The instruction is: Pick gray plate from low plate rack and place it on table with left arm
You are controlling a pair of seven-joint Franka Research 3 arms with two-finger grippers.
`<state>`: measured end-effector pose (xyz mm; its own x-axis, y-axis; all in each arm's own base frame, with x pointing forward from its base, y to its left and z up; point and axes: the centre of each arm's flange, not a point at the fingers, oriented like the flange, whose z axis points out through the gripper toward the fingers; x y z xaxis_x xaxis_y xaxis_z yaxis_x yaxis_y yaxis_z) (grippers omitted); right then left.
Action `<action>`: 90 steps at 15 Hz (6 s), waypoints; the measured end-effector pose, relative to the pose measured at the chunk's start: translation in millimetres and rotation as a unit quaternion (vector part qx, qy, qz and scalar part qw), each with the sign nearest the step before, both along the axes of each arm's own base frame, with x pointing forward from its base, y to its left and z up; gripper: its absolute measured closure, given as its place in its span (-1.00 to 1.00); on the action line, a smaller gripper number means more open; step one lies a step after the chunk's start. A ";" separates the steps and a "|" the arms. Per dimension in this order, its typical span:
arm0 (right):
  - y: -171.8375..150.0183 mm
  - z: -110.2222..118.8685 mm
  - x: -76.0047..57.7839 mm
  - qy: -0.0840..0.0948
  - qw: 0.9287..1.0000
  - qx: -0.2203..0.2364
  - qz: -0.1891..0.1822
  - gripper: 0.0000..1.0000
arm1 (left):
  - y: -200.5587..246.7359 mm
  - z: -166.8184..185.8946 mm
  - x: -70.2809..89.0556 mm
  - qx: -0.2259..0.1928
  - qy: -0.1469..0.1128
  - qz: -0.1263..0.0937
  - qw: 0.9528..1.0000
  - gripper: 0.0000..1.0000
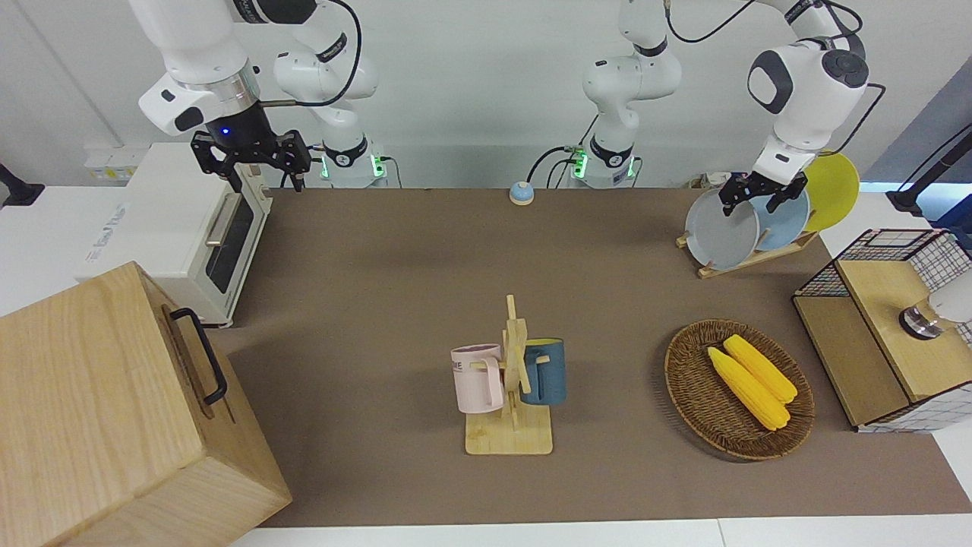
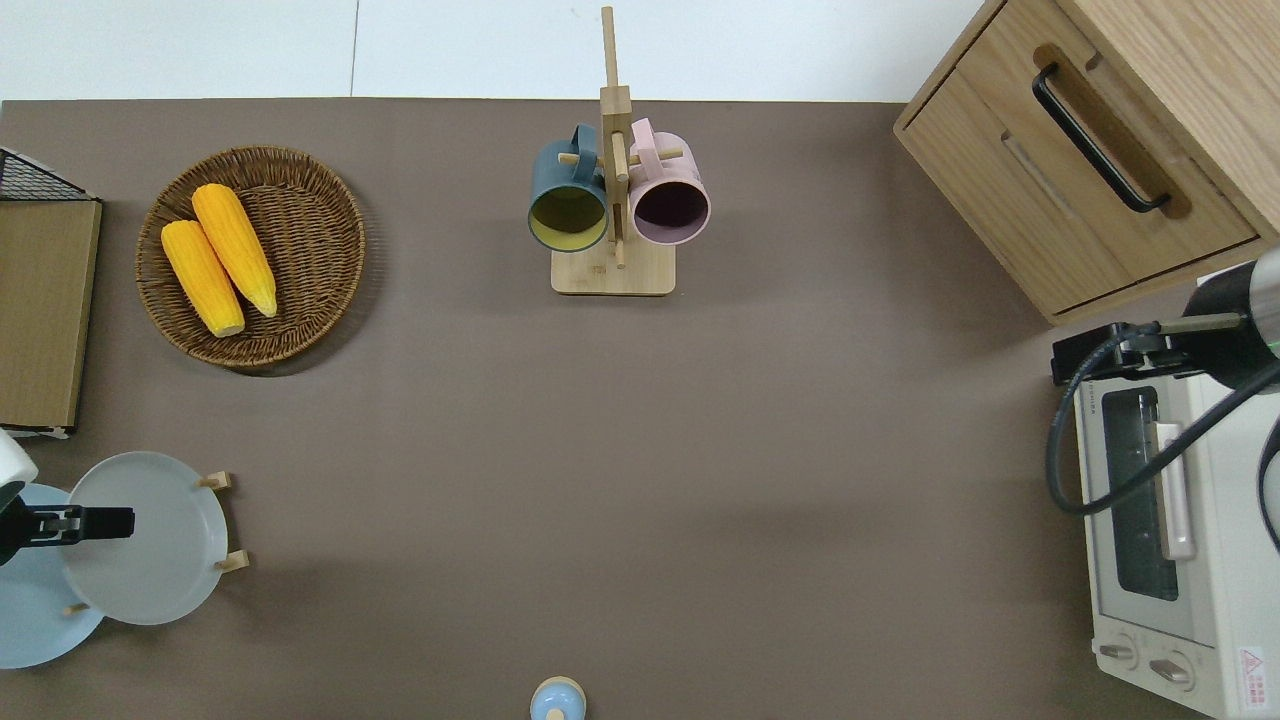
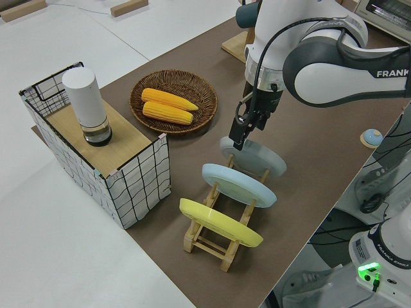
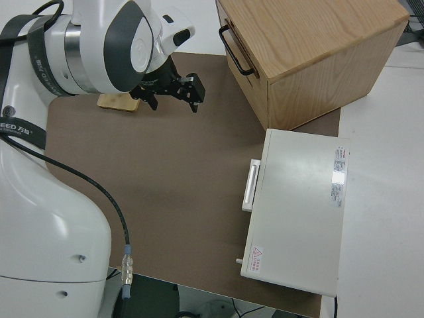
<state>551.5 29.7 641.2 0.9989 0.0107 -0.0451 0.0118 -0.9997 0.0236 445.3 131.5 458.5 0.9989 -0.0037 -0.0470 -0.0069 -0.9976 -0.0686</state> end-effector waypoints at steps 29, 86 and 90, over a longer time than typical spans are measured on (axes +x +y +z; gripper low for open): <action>0.0 0.0 0.0 0.000 1.000 0.000 0.000 -0.97 | -0.6 1.7 -8.4 -0.001 -0.002 -0.008 1.000 0.81; 0.0 0.0 0.0 0.000 1.000 0.000 0.000 -0.97 | -98.9 -110.1 -17.7 -0.351 0.031 -0.029 0.935 0.81; 0.0 0.0 0.0 0.000 1.000 0.000 0.000 -0.97 | -112.0 -109.7 -15.3 -0.345 0.030 -0.043 0.937 0.82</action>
